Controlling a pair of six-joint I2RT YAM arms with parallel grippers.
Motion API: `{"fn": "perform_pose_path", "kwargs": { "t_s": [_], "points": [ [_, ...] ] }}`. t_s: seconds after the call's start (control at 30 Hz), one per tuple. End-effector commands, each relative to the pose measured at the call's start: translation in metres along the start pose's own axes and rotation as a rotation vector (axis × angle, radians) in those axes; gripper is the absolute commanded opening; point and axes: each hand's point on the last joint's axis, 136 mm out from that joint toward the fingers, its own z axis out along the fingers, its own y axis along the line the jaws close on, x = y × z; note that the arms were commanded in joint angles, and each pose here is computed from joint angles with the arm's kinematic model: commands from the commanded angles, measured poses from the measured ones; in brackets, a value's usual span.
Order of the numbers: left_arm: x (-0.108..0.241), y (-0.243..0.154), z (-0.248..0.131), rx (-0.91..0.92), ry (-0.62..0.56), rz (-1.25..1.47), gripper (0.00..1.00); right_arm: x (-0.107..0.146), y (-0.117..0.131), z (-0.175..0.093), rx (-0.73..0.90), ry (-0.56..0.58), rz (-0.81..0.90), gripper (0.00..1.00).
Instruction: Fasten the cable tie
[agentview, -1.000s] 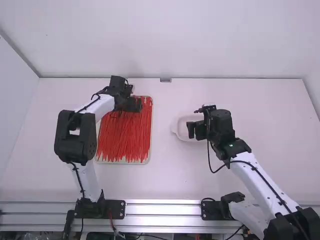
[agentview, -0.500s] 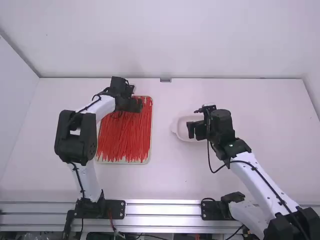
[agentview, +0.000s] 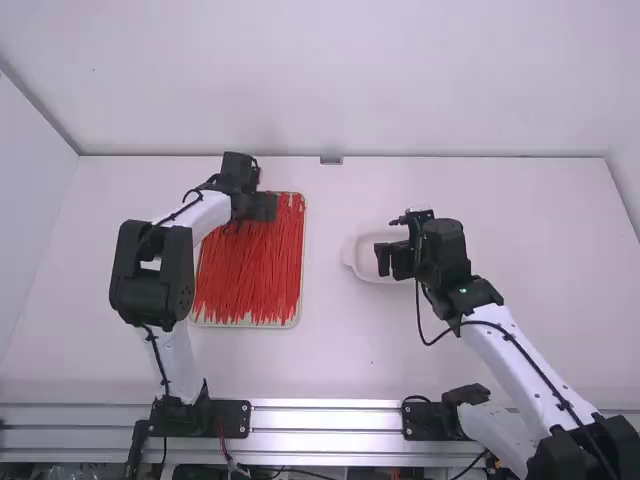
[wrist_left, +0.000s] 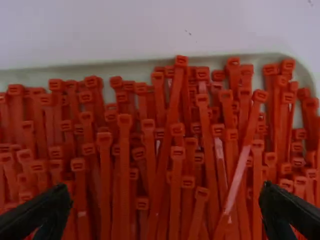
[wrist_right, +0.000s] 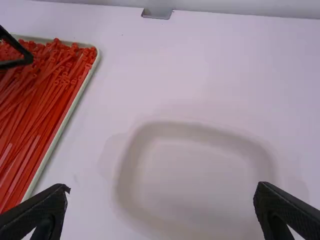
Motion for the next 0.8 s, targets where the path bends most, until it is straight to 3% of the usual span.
{"fn": "perform_pose_path", "kwargs": {
  "t_s": [0.0, 0.77],
  "points": [
    [0.004, 0.002, 0.003, -0.03, 0.008, -0.009, 0.99, -0.021, 0.001, -0.007, -0.001, -0.053, -0.001, 0.99],
    [-0.028, -0.014, -0.037, -0.019, 0.064, 0.025, 0.99, -0.021, 0.003, -0.007, -0.009, -0.05, -0.001, 0.99]
  ]
}}
